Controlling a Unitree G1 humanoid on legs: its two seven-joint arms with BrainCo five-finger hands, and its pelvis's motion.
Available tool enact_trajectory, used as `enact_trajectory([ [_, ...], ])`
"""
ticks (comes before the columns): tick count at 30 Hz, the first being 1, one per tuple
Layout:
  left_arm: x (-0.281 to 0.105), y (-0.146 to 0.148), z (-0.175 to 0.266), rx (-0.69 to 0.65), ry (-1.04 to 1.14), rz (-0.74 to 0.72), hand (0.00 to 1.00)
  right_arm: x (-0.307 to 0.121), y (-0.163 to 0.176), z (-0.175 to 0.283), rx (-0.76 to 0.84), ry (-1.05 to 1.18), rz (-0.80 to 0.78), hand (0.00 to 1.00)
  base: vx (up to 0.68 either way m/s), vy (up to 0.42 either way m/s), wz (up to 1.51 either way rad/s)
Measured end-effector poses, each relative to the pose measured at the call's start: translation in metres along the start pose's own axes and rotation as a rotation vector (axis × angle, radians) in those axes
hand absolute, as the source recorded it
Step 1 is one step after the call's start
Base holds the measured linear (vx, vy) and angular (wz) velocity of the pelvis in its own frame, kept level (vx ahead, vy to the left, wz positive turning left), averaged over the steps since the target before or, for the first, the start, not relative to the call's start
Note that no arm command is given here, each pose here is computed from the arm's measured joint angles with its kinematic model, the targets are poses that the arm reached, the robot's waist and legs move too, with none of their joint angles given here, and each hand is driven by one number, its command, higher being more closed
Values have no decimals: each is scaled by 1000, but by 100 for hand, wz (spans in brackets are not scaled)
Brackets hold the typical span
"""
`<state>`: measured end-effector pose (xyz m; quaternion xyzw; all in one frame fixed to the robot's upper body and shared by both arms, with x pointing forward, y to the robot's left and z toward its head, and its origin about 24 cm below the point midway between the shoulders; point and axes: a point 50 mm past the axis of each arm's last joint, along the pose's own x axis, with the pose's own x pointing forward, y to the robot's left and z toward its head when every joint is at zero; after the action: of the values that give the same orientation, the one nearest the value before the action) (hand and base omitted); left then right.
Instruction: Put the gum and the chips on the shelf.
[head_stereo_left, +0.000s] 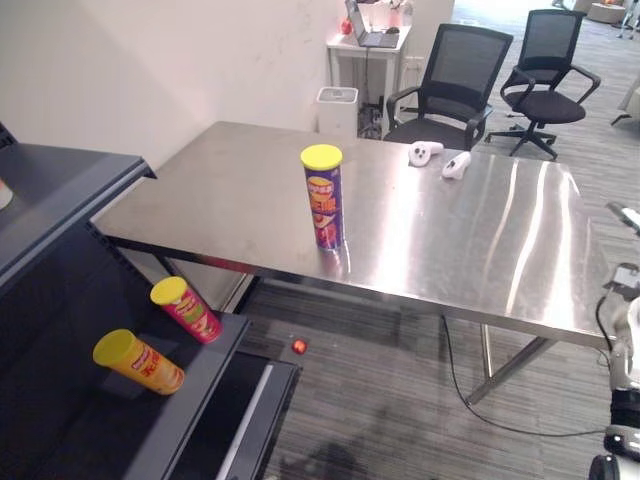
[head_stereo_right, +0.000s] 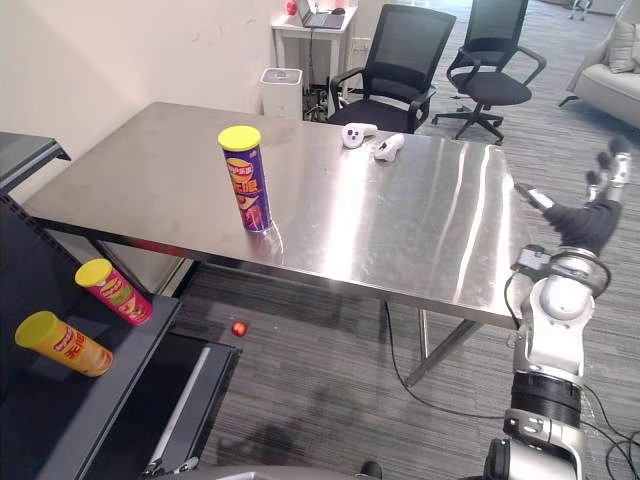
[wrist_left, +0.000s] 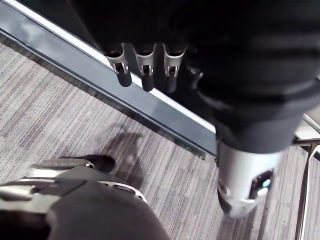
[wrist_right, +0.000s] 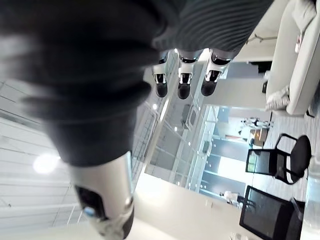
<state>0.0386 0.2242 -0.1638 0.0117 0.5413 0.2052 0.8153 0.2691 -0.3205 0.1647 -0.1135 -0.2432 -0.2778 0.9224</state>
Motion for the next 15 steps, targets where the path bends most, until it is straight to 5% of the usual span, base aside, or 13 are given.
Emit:
enact_trajectory([
  [15, 0, 3, 2, 12, -14, 4, 0, -17, 75, 2, 218, 33, 235, 0, -23, -12, 16],
])
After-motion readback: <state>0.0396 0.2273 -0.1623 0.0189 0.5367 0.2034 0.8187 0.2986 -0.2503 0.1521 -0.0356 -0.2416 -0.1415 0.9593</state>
